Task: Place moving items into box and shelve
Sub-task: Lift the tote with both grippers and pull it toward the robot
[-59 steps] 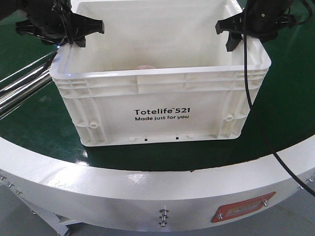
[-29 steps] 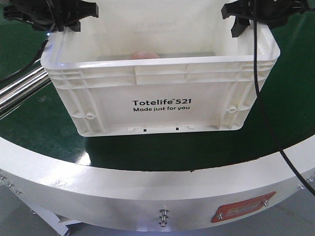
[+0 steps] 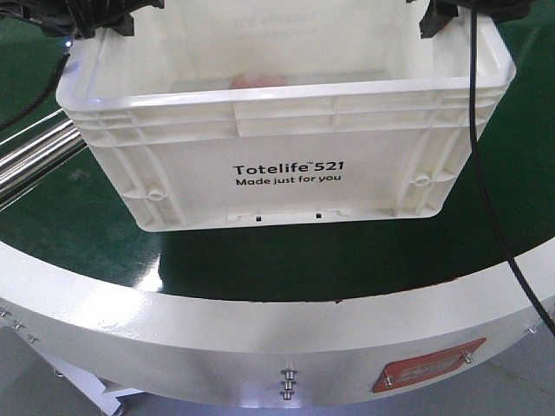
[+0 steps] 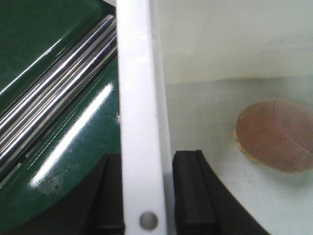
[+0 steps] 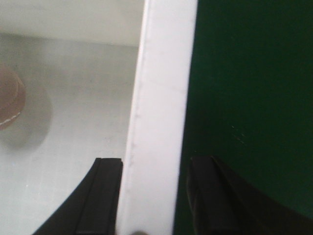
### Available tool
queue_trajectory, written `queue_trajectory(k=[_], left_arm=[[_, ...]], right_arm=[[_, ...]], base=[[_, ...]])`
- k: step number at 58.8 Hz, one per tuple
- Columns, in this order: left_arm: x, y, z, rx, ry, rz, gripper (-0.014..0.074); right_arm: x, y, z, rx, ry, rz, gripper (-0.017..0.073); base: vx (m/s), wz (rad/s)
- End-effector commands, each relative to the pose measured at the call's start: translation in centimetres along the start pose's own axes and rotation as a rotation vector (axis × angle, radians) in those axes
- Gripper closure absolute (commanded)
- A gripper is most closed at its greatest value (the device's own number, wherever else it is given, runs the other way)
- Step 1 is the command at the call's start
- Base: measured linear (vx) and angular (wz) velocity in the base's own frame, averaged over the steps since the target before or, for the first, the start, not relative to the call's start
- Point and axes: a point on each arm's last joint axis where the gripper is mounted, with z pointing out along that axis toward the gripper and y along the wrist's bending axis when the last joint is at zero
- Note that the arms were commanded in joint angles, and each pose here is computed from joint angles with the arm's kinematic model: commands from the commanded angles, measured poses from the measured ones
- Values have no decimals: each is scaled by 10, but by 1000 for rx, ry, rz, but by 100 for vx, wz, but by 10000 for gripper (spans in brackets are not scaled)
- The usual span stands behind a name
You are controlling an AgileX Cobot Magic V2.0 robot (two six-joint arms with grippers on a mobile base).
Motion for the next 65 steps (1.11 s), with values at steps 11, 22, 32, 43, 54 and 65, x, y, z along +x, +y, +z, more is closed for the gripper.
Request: queue_trajectory(k=[11,22,32,43,54,65], left_arm=[[-19,-1,-55,53,-210,17,594],[-16,-13,-57,78,-203,42,594],[-16,-17,-57,88,-213,49,594],[-17,-14,-57,55,-226,68,594],[-18,-14,-58,56,-241,69,594],[-20,-15,-59,68,-264,49,594]], right_arm=[[-1,-3,-56,19,-133,37,564],[-1,-2,-57,14,-135,43,564],[-1,-3,-57,19,-136,42,564],[-1,-3,-57,19,-136,42,564],[-2,-3,-57,18,-143,42,564],[-3,-3,-57,18,-153,40,564]], base=[[0,0],[0,0],[0,0],[0,0],[0,0],[0,0]])
